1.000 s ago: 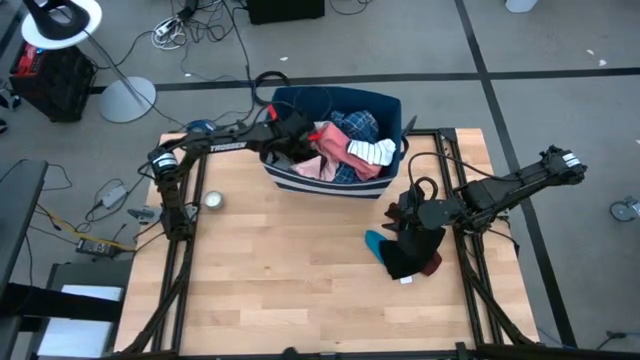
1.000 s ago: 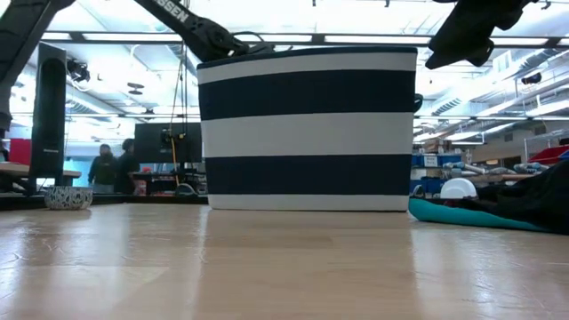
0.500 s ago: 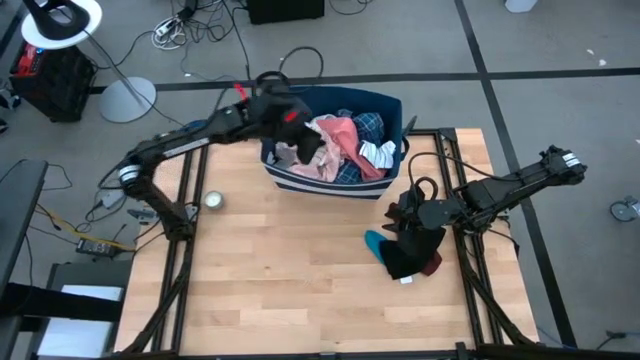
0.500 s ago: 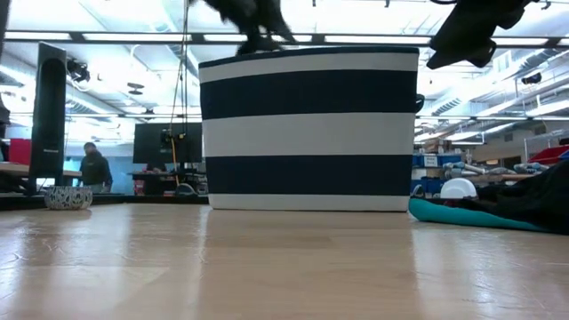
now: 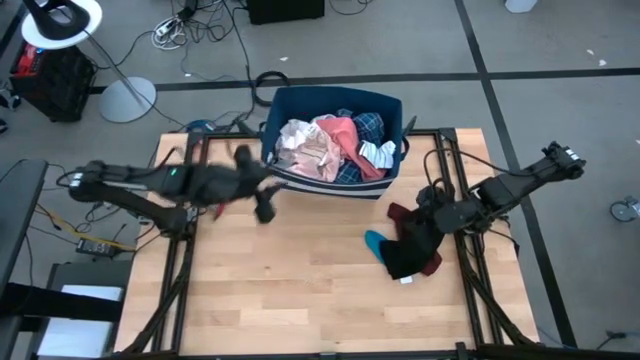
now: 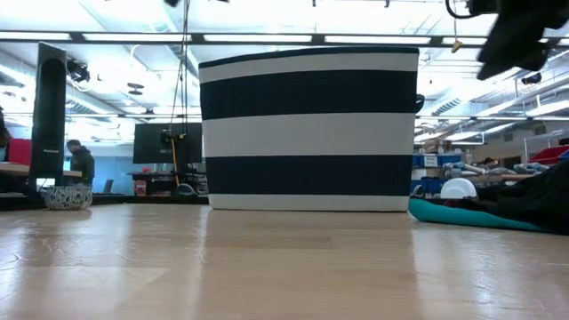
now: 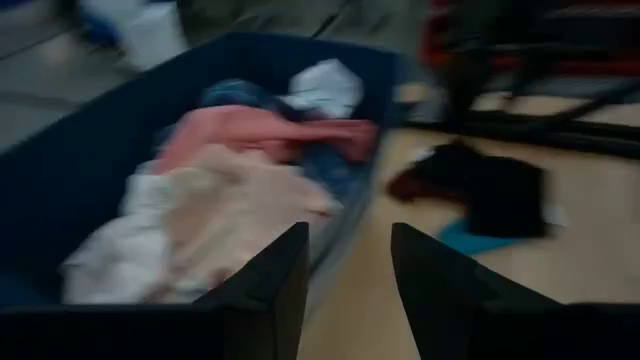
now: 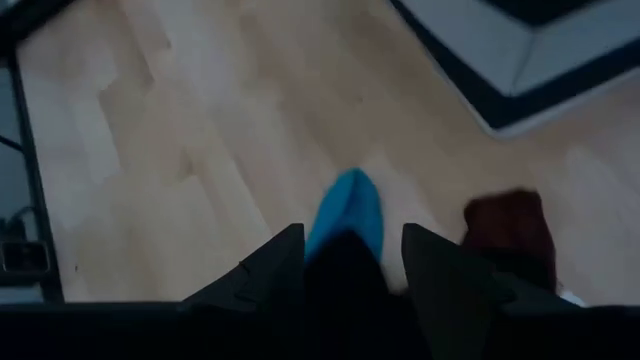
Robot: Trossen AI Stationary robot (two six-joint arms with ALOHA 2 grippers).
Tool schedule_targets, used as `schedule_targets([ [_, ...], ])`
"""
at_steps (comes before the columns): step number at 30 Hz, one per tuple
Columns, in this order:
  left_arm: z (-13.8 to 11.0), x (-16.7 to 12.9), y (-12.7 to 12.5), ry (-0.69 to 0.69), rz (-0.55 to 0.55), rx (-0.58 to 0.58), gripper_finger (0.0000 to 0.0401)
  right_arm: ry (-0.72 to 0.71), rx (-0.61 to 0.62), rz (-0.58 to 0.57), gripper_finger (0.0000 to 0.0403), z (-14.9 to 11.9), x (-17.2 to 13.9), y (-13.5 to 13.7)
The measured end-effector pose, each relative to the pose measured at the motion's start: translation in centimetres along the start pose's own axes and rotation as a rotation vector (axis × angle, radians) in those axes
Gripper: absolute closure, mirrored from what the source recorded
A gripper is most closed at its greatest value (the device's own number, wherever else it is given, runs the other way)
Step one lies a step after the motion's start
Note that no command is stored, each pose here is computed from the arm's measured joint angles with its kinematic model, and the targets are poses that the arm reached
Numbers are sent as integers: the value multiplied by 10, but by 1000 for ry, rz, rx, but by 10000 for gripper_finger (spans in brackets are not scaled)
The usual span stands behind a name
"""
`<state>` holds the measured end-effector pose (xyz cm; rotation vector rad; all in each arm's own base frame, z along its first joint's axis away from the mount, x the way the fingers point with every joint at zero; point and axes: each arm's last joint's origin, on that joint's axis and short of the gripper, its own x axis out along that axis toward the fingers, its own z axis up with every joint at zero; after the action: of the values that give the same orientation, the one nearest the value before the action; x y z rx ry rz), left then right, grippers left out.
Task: Sort clothes
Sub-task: Put the black boxer into the blue bin
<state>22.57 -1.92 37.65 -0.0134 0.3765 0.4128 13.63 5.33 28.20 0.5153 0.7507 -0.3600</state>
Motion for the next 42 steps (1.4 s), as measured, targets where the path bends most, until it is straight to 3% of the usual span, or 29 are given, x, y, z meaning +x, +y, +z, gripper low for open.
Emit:
schedule_targets([
  [7,-67,-27,-12,-123,-169,-19,251,87,-52,-84,233,-13,7,-1],
  [14,-122,-25,-6,-107,-199,-46,251,245,113,-250,233,-35,34,-14],
  [19,-151,-18,-6,-154,-216,-74,251,400,271,-284,233,-63,61,-26],
  [24,-169,-14,-5,-211,-229,-95,251,386,331,-254,235,-83,89,-35],
  [27,-176,-12,-5,-202,-227,-88,251,391,341,-262,264,-87,97,-38],
  [31,-181,-10,-4,-181,-222,-70,251,397,290,-256,374,-78,90,-31],
  [32,-182,-10,-4,-181,-220,-59,251,391,280,-252,385,-72,84,-27],
  [37,-182,-10,-4,-192,-215,40,251,332,254,-298,387,-32,41,-8],
  [42,-180,-10,-4,-201,-203,-20,251,191,189,-309,394,14,-16,9],
])
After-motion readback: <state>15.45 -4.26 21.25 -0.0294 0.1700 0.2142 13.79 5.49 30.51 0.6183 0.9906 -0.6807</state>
